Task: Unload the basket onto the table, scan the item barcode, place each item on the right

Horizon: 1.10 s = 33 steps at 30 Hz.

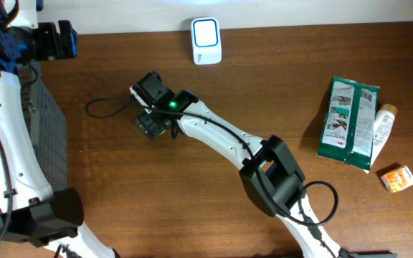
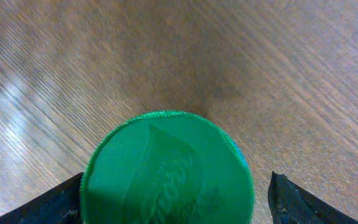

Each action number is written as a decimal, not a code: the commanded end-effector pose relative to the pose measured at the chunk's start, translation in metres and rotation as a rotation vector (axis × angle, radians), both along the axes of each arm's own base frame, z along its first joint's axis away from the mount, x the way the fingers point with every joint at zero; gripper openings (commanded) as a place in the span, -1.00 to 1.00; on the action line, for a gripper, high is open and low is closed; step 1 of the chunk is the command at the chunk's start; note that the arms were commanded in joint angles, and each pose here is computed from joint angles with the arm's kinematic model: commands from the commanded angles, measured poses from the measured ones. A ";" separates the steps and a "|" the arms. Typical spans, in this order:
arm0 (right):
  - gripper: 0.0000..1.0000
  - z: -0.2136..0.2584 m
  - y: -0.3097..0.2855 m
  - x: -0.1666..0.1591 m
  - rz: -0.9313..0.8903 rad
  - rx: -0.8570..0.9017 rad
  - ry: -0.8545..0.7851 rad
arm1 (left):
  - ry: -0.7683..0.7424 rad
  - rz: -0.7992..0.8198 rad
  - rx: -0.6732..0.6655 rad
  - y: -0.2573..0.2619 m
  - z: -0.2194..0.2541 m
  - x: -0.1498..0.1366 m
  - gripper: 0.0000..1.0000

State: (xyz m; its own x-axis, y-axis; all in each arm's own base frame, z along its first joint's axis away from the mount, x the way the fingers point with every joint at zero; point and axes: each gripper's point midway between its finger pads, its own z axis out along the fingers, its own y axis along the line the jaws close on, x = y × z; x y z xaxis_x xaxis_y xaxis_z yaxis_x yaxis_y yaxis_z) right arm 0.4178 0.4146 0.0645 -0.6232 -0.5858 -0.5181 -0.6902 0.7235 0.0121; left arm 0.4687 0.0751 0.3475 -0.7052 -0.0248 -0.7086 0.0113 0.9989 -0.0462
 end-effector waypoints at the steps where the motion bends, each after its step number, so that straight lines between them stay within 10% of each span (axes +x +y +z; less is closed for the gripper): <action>1: 0.51 -0.007 0.003 0.001 0.004 0.008 0.016 | -0.008 0.004 0.008 0.003 0.004 -0.002 0.98; 15: 0.17 0.104 -0.097 0.030 -0.163 0.037 -0.023 | -0.021 -0.087 -0.079 -0.021 0.006 -0.002 0.98; 25: 0.17 0.017 -0.184 0.008 -0.129 -0.172 0.218 | 0.144 -0.371 -0.121 -0.155 -0.062 0.022 0.98; 33: 0.19 -0.008 -0.185 -0.006 0.011 -0.175 0.246 | 0.229 -0.333 -0.039 -0.152 -0.105 0.036 0.98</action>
